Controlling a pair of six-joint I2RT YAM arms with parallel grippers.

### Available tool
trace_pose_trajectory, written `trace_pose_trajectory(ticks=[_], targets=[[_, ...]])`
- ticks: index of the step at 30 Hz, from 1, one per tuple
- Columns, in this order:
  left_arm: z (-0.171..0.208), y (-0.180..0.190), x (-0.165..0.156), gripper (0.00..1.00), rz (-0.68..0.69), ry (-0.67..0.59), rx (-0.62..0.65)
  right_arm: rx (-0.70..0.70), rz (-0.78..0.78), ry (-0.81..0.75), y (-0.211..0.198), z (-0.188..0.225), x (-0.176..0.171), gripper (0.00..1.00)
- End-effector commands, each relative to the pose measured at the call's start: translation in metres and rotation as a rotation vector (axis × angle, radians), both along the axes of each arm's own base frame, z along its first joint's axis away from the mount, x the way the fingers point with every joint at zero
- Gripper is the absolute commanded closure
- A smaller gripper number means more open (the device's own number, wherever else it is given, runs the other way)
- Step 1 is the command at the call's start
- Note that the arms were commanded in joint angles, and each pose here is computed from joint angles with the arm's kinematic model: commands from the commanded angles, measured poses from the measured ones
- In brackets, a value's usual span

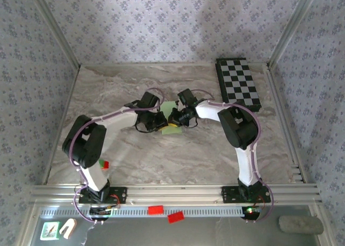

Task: Fold a paper plane with a square sheet of paper (pick it up from the middle)
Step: Fold the triangle a second time at the center of the table.

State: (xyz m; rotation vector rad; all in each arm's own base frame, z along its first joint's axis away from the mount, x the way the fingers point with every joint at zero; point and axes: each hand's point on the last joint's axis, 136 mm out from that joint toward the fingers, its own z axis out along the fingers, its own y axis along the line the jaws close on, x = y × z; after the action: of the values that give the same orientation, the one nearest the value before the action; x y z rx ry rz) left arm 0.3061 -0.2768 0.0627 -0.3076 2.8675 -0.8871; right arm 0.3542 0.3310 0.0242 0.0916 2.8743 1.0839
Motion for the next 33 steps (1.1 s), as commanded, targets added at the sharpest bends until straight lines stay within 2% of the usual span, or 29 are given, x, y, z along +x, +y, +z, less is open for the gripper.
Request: trace_pose_trajectory(ticks=[1, 21, 33], targets=[[-0.007, -0.005, 0.006, 0.87, 0.023, 0.021, -0.025, -0.002, -0.005, 0.029, 0.0, -0.005, 0.0, 0.91], [-0.056, 0.02, -0.008, 0.92, 0.08, 0.127, 0.087, 0.001, 0.028, 0.015, 0.001, -0.002, -0.003, 0.91], [-0.074, 0.034, -0.03, 0.95, 0.101, 0.213, 0.136, -0.088, 0.041, -0.02, -0.019, -0.013, 0.013, 0.91]])
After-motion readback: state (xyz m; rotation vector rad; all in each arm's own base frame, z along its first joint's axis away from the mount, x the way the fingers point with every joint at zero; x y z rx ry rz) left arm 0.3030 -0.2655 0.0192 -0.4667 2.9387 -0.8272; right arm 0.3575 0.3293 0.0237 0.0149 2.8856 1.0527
